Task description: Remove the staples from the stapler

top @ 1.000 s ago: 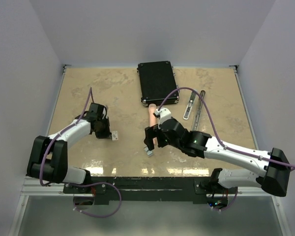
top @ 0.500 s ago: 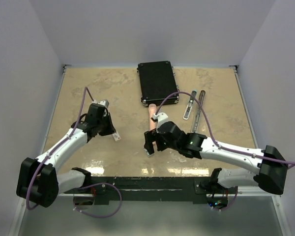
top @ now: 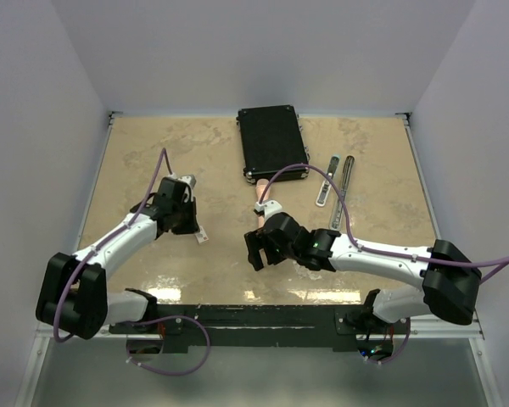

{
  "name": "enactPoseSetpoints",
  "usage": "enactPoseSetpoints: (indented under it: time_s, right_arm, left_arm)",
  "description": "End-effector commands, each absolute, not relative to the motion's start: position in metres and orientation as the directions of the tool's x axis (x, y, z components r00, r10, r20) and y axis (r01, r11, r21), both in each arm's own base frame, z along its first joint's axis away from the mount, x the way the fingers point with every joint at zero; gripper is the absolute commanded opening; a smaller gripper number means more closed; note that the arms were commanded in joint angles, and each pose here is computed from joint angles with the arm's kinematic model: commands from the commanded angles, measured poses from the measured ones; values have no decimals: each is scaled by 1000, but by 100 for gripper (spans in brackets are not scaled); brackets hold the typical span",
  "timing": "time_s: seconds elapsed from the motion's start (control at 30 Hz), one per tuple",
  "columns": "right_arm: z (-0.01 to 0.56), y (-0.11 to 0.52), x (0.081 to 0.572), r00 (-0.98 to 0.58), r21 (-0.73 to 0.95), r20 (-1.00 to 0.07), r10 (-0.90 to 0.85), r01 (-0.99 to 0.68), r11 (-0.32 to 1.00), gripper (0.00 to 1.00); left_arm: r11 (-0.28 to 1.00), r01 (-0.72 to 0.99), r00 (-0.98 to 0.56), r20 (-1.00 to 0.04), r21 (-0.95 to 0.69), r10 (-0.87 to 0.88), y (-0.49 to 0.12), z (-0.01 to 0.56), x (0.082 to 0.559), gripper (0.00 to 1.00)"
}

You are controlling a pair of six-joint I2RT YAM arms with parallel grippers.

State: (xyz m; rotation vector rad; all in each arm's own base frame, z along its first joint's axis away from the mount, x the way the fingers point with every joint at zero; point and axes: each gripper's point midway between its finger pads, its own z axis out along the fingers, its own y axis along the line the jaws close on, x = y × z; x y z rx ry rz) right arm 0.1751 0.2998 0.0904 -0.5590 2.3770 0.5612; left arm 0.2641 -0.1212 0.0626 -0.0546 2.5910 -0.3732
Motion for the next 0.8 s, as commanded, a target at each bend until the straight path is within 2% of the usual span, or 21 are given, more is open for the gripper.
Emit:
enactPoseSetpoints:
  time_s: [0.0,0.77]
  right_arm:
    - [103,310,185,-705,277,-682,-196,-497,822,88]
    - [104,305,180,-704,300,-687,-176,-496,815,89]
  left_arm:
    - [957,71,-876,-477,-280,-74,-123,52,258,0]
    - [975,36,-896,-440,-220,-66,-114,33,260,0]
